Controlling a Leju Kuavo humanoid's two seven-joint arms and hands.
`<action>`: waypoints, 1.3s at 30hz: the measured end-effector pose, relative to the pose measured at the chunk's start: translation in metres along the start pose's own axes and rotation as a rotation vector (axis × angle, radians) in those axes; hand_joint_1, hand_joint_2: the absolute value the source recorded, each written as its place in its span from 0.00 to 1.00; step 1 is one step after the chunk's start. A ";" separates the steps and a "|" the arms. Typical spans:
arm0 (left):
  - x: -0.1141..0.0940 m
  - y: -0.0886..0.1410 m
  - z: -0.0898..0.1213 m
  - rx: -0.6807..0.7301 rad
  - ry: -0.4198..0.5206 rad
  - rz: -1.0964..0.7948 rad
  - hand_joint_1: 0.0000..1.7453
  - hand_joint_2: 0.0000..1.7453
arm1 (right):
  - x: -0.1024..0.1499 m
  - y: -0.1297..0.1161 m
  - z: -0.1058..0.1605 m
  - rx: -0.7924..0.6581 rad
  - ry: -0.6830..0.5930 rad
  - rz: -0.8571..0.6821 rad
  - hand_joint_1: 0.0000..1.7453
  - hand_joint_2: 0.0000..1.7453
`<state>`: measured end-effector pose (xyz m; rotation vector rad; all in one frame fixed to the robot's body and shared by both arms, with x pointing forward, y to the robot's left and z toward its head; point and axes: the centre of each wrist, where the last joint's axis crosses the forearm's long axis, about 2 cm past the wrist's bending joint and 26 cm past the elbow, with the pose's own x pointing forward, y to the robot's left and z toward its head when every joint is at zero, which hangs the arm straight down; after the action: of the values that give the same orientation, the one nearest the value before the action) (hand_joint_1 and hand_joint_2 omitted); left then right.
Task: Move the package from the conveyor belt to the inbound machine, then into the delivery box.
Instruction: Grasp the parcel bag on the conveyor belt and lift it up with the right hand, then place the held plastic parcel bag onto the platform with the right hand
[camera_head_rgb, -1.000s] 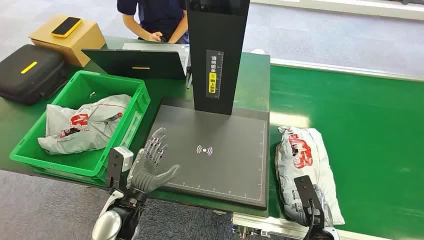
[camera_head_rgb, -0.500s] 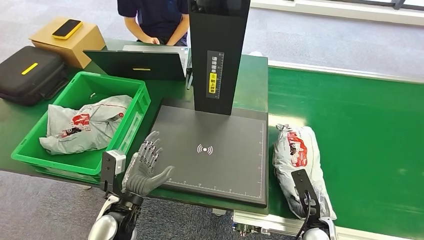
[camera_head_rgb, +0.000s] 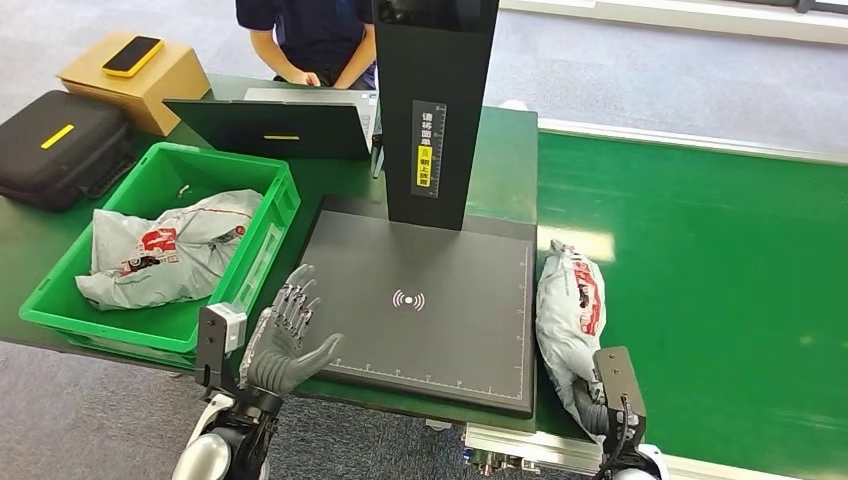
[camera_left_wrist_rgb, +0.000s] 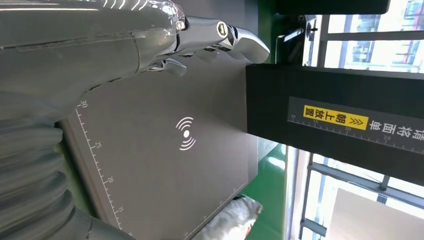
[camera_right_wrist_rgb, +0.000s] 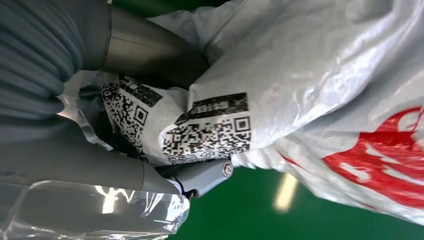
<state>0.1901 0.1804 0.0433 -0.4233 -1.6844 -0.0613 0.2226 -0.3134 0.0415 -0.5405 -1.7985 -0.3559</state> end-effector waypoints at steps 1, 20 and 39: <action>0.000 0.000 0.000 0.000 0.000 0.000 0.00 1.00 | 0.000 0.000 0.000 -0.002 -0.002 -0.001 1.00 1.00; 0.006 0.004 -0.017 -0.033 -0.067 0.000 0.00 1.00 | 0.069 0.069 -0.056 0.625 -0.403 0.332 1.00 1.00; 0.026 0.015 -0.029 0.090 -0.154 0.002 0.00 1.00 | 0.048 0.136 -0.104 1.541 -0.480 0.960 0.24 1.00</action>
<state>0.2192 0.1921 0.0704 -0.3693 -1.8305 0.0494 0.3688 -0.2421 0.1130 -0.2600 -1.4641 1.7847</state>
